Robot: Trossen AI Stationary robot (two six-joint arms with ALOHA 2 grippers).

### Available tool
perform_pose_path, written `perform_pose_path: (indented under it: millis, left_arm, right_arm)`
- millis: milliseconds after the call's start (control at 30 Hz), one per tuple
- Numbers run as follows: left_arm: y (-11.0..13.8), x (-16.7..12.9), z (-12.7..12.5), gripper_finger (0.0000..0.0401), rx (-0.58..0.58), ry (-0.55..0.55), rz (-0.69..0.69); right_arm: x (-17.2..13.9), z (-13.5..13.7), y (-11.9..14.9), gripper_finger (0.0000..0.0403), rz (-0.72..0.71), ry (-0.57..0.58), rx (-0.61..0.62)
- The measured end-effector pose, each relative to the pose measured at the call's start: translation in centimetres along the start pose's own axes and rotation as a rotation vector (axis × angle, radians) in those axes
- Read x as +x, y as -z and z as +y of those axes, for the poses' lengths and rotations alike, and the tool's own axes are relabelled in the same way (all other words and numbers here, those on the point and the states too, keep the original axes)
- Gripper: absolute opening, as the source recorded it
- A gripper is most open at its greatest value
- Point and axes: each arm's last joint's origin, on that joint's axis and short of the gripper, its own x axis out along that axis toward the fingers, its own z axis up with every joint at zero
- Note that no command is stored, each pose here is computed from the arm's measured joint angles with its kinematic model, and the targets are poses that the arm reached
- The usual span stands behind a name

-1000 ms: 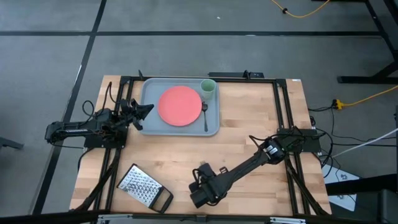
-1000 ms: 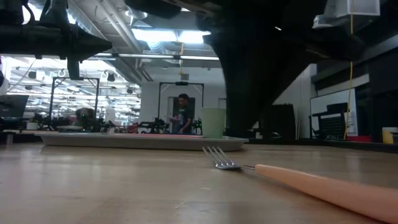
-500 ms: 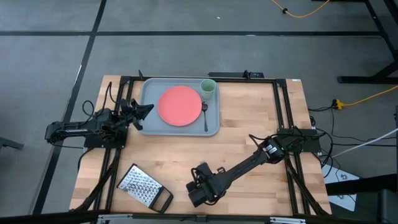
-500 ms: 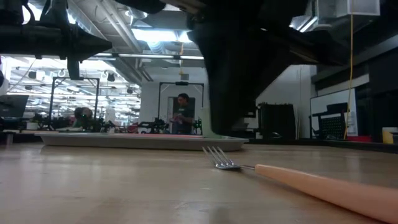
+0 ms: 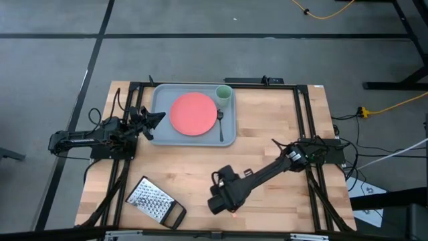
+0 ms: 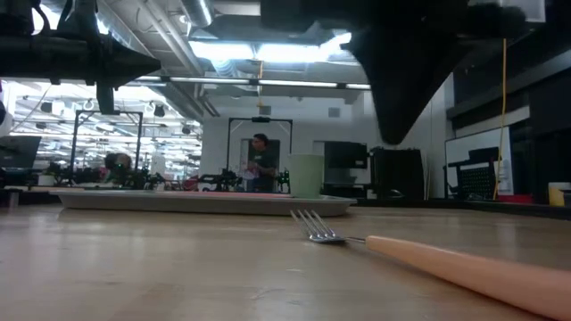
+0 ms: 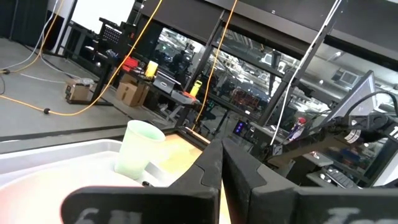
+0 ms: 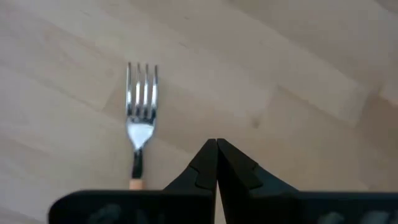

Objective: Pick and place plate/cup/fork/spoon on tray
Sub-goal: Put the orange fork on the gray serving tray beside the pink plate

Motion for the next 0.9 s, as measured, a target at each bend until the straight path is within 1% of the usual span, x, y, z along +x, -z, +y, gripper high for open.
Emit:
perform_pose_path:
  millis: [133,233,333,433,533,600,833,900]
  left_arm:
    - [0.0,0.0,0.0,0.0,0.0,0.0,0.001]
    - [0.0,0.0,0.0,0.0,0.0,0.001,0.0]
    - [0.0,0.0,0.0,0.0,0.0,0.0,0.0]
    - [0.0,0.0,0.0,0.0,0.0,0.0,0.0]
    - [0.0,0.0,0.0,0.0,0.0,0.0,0.0]
    - [0.0,0.0,0.0,0.0,0.0,0.0,0.001]
    - [0.0,0.0,0.0,0.0,0.0,0.0,0.001]
    - [0.0,0.0,0.0,0.0,0.0,0.0,0.0]
  right_arm:
    - [-0.4,0.1,0.3,0.001,0.061,-0.034,0.015]
    - [-0.3,1.2,1.2,0.001,0.094,-0.13,0.004]
    - [0.6,2.2,2.6,0.001,0.143,-0.217,-0.014]
    - [1.7,2.7,3.9,0.001,0.207,-0.263,-0.024]
    - [2.9,2.5,5.0,0.001,0.216,-0.253,-0.017]
    - [3.0,2.5,5.4,0.001,0.204,-0.253,-0.015]
    - [2.4,2.6,5.3,0.001,0.159,-0.274,-0.01]
    - [2.1,2.4,5.1,0.001,0.14,-0.252,-0.015]
